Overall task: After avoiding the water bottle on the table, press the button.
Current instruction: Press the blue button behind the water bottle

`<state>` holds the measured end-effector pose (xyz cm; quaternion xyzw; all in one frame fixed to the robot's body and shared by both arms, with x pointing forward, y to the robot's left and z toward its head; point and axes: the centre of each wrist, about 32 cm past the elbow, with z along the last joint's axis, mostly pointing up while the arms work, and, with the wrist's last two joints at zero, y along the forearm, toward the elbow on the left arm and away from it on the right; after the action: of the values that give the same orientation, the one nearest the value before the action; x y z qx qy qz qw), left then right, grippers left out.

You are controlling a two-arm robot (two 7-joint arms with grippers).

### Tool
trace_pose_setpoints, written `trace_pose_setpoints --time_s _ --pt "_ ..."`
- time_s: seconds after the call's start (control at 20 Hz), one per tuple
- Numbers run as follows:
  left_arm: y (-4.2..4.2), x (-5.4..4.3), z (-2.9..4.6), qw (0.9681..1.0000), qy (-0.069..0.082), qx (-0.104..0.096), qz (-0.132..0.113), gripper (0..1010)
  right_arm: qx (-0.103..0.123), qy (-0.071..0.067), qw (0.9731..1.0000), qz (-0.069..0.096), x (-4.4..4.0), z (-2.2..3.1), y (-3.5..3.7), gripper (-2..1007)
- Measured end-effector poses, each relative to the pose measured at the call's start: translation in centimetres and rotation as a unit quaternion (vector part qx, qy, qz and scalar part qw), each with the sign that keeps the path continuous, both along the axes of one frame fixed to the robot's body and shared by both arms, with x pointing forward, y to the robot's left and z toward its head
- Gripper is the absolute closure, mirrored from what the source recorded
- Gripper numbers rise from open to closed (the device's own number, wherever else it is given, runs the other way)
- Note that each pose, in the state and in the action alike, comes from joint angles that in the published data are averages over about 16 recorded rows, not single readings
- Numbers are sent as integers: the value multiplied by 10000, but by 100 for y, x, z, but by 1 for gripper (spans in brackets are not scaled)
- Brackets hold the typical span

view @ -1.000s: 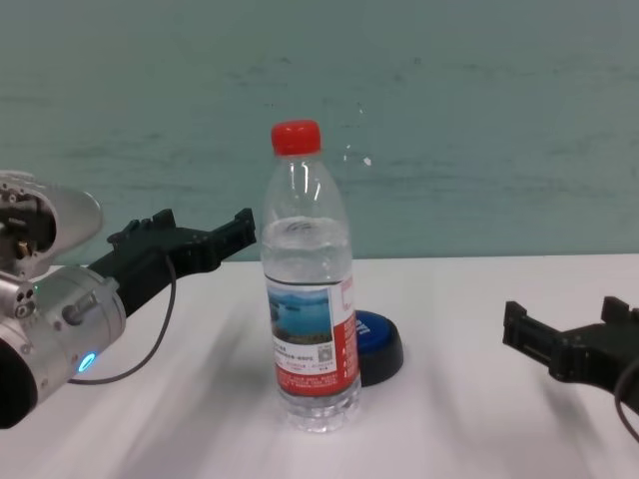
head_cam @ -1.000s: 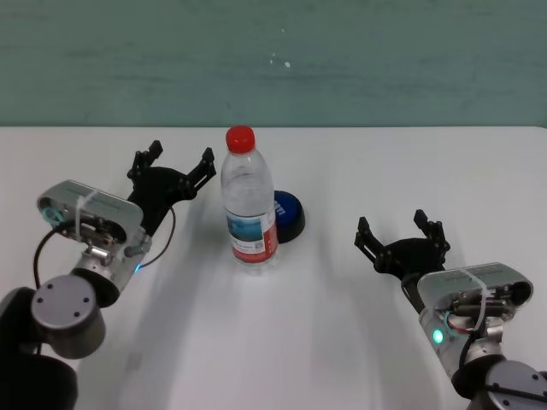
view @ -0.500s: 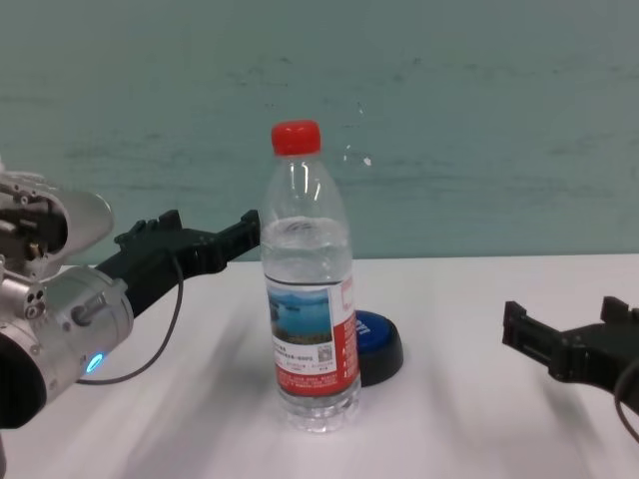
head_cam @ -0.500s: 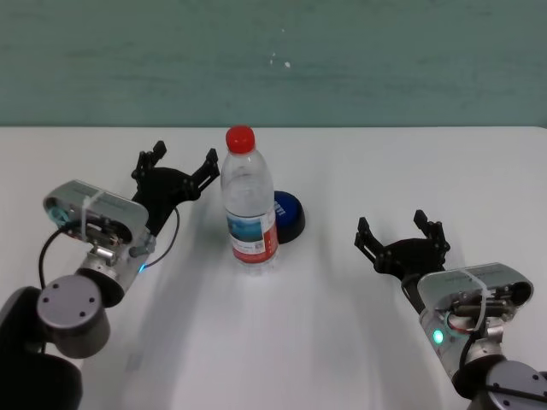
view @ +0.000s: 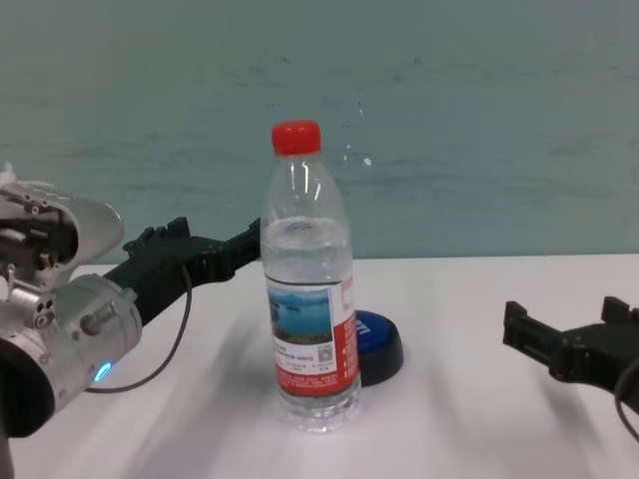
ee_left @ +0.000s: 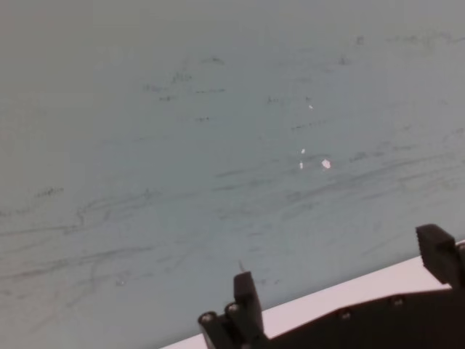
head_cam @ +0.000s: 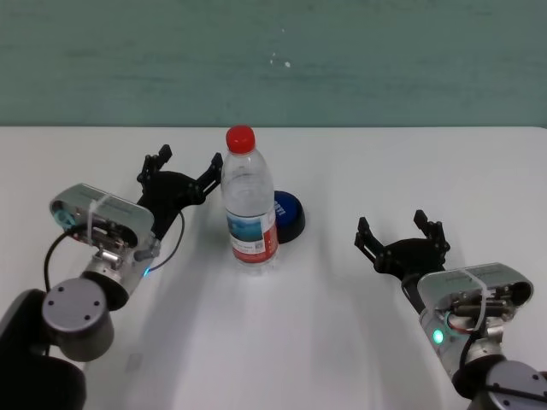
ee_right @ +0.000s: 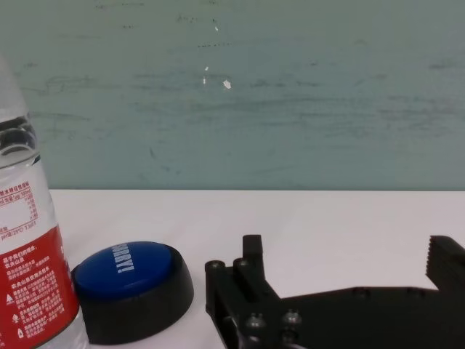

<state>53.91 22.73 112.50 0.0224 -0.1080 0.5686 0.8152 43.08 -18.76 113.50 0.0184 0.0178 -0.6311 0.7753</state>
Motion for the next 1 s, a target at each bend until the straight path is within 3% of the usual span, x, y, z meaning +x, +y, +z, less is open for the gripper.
trace_pose_setpoints --time_s 0.45,1.0 --pt "9 11 -12 10000 10 2 53 0 0 0 10000 0 0 0 0 1" --pt "84 38 -5 9998 31 -35 193 0 0 0 10000 0 0 0 0 1"
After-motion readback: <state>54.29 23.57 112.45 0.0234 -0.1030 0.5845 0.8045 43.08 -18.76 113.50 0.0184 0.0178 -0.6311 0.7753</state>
